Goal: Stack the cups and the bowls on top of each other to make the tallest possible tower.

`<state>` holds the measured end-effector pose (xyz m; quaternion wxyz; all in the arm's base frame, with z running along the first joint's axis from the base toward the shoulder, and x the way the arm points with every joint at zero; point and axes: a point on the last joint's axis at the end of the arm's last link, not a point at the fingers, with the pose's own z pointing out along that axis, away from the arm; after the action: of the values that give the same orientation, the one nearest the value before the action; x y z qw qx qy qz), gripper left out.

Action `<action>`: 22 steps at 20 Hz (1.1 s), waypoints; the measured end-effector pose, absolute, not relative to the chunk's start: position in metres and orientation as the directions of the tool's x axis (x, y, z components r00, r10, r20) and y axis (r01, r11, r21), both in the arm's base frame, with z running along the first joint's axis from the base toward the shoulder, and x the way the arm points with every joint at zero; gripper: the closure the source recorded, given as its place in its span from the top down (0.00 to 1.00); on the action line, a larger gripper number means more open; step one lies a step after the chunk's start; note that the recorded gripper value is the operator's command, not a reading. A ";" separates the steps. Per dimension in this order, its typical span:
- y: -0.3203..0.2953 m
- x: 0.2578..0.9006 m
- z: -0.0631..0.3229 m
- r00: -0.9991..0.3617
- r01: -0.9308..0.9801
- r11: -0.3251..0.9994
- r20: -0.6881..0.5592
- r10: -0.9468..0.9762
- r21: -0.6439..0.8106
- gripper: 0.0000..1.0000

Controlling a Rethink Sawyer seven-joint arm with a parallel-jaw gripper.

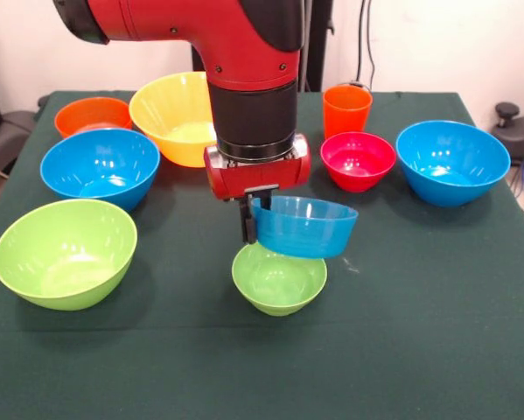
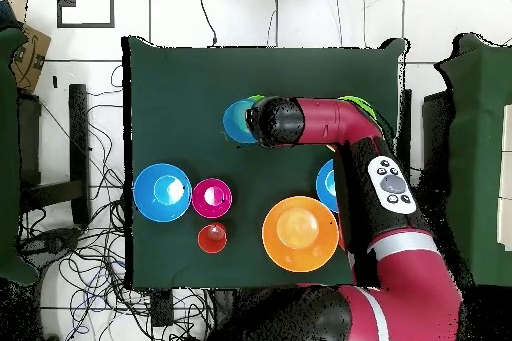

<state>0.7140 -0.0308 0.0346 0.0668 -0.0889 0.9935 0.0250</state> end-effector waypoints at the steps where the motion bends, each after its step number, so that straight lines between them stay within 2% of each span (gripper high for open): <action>1: -0.032 0.716 0.035 -0.975 -0.179 0.983 -0.141 -0.172 0.036 0.00; 13: -0.043 0.738 0.037 -0.972 -0.160 0.987 -0.178 -0.153 0.020 0.00; 22: -0.047 0.744 0.022 -0.974 -0.146 0.989 -0.178 -0.139 0.027 0.00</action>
<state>0.7442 -0.0473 0.0220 0.0883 -0.0718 0.9933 0.0198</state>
